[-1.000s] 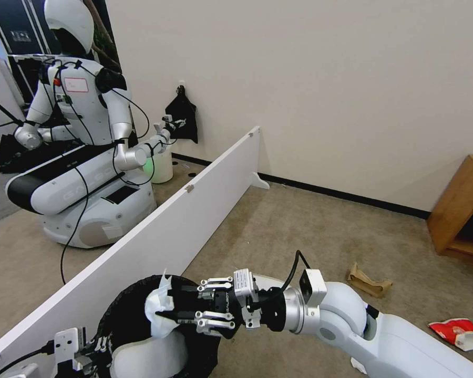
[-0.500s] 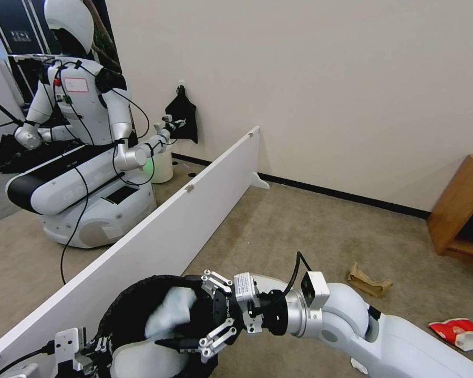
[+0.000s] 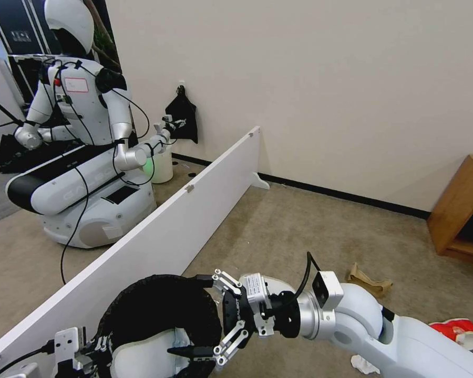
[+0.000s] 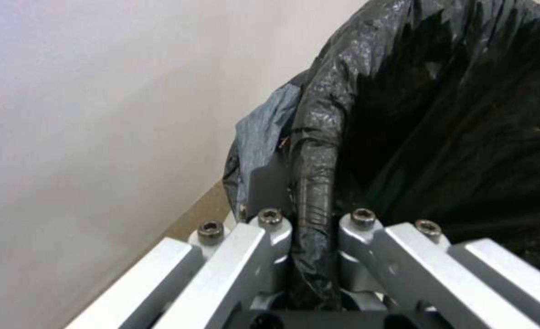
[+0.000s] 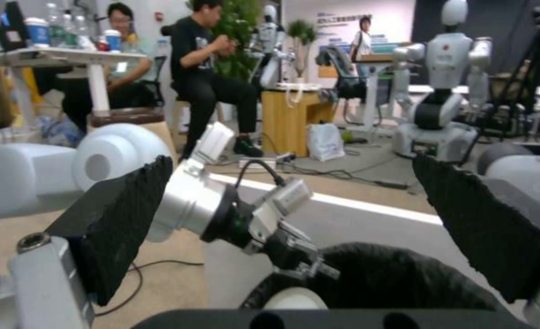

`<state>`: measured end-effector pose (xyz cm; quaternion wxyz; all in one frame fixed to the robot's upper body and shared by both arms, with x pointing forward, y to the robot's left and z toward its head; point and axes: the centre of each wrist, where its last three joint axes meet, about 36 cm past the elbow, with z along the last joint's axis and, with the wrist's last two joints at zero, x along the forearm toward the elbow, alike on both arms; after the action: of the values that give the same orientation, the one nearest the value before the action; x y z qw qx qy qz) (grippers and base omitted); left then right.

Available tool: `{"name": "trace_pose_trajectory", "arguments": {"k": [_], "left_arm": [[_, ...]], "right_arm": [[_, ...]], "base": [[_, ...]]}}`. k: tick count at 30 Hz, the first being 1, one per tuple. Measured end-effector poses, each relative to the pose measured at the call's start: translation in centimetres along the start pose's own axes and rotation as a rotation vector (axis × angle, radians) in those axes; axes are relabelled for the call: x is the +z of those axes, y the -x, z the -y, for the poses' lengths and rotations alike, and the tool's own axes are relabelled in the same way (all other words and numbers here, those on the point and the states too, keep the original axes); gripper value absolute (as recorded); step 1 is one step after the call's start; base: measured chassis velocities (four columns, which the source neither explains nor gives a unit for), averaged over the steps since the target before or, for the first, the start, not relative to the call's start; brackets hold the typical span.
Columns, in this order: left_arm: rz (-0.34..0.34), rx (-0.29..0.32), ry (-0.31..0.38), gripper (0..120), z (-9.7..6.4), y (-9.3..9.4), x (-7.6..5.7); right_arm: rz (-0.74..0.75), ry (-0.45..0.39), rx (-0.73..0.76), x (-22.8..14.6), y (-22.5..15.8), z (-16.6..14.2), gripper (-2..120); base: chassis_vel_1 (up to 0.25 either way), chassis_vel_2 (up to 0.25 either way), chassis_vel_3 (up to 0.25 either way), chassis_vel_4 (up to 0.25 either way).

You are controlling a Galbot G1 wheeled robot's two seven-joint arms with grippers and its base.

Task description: Pick up the trash bin, then pick up the garbage from the floor and place it into the trash bin.

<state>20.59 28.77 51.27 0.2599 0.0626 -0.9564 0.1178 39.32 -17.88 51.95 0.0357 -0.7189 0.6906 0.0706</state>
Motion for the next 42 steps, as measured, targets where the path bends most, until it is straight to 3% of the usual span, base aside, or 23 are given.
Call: {"name": "trace_pose_trajectory", "arguments": {"k": [4,7,8,10,11,13,14,19,33,42], "left_arm": [[0.0,-0.003,0.004,4,0.0,0.0,0.0],[0.008,-0.005,0.007,4,0.0,0.0,-0.1],[0.008,-0.005,0.007,4,0.0,0.0,-0.1],[0.012,-0.002,0.009,4,0.0,0.1,-0.1],[0.012,-0.002,0.009,4,0.0,0.1,-0.1],[0.016,0.003,0.013,4,0.2,0.1,-0.1],[0.016,0.003,0.013,4,0.2,0.1,-0.1],[0.011,0.012,0.022,4,0.1,0.5,0.1],[-0.008,0.027,0.042,4,-0.7,1.7,1.1],[-0.012,0.035,0.049,4,-1.4,2.7,1.5]], "right_arm": [[0.012,0.007,0.097,0.3,-1.5,-0.3,100],[0.017,-0.034,0.372,0.1,-4.8,-0.7,100],[0.017,-0.034,0.372,0.1,-4.8,-0.7,100],[-0.013,-0.085,0.621,0.6,-7.8,-1.3,100],[-0.013,-0.085,0.621,0.6,-7.8,-1.3,100],[-0.038,-0.112,0.814,1.5,-10.3,-2.6,100],[-0.038,-0.112,0.814,1.5,-10.3,-2.6,100],[-0.166,-0.16,1.083,3.4,-14.7,-6.6,100],[-0.305,-0.17,1.497,9.7,-18.0,-15.0,100],[-0.366,-0.143,1.593,12.5,-19.5,-18.5,100]], "base": [[0.0,0.0,0.0,0.0],[0.0,0.0,0.0,0.0],[0.0,0.0,0.0,0.0],[0.0,0.0,0.0,0.0],[0.0,0.0,0.0,0.0],[0.0,0.0,0.0,0.0],[0.0,0.0,0.0,0.0],[0.0,0.0,0.0,0.0],[0.0,0.0,0.0,0.0],[0.0,0.0,0.0,0.0]]}}
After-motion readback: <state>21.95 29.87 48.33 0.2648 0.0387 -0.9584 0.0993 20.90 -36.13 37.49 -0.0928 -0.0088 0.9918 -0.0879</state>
